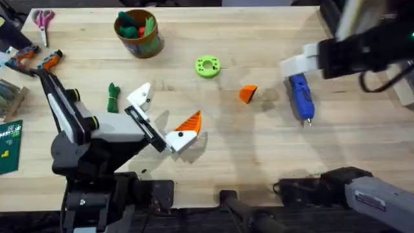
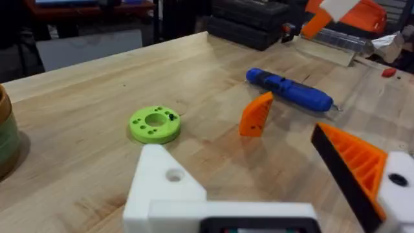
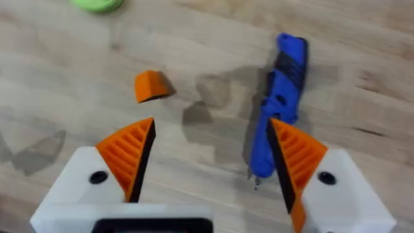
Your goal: Pick up the gripper from the table and insert it into the empty holder that is missing its gripper. Then pick up a screw, insert it into the mounting hole, and use the screwdriver to tighten it. Finally, clean up the table by picking up the vegetable and placing it into the bucket.
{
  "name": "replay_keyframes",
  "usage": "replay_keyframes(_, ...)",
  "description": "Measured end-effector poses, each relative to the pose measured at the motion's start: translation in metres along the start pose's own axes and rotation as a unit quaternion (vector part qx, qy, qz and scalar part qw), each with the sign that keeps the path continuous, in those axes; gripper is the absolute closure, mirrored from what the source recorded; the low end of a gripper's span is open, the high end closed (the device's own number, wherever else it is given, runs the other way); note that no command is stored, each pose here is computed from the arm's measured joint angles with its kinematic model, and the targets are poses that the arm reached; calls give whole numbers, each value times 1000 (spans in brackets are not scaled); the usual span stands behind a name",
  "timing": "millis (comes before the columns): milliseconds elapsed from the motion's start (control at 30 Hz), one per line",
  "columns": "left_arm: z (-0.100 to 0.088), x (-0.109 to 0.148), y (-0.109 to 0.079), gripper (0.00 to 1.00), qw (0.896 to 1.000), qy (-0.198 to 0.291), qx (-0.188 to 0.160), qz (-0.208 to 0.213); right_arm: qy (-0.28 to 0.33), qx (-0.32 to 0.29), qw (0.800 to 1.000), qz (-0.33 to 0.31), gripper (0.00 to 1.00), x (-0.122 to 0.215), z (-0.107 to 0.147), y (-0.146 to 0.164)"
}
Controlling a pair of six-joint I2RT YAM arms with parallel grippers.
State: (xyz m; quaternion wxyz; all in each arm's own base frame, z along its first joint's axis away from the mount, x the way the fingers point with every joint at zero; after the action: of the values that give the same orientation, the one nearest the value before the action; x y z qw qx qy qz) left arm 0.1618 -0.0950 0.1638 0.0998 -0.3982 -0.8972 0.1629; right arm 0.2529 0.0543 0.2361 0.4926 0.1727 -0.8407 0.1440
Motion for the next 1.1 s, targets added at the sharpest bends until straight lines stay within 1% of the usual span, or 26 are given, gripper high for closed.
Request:
replay_keyframes(200,0,0,0,13,1000,0,-1,1,34,74,996,-47,8,-23,-5,37)
replay_keyframes(367,0,0,0,13,1000,0,-1,1,49,134,987,-74,8,-32,-6,64)
replay_keyframes(567,0,0,0,13,1000,1,-1,1,70,173,978,-94,8,-45,-4,83)
replay_keyframes(600,0,0,0,14,1000,0,-1,1,87,190,973,-102,7,-72,-9,91)
replay_keyframes(800,0,0,0,14,1000,0,-1,1,94,216,966,-106,9,-97,-14,93)
replay_keyframes(967,0,0,0,14,1000,1,-1,1,120,236,958,-114,8,-114,-8,95)
replay_keyframes(1100,0,0,0,13,1000,0,-1,1,138,240,954,-119,8,-125,-3,96)
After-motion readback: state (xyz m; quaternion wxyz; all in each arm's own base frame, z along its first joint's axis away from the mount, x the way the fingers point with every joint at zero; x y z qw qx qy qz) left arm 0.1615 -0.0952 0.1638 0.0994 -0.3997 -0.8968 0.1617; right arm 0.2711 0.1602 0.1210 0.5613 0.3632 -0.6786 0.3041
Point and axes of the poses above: each hand's point on the last joint's axis, 136 mm out from that joint toward the fingers, its own x axis back along the fingers, its own y axis along the line the jaws close on, z = x × y, the point moved 4 cm from there along x, back along the fingers, and after that the axes turned 15 degrees about x, right-handed, at the moved point
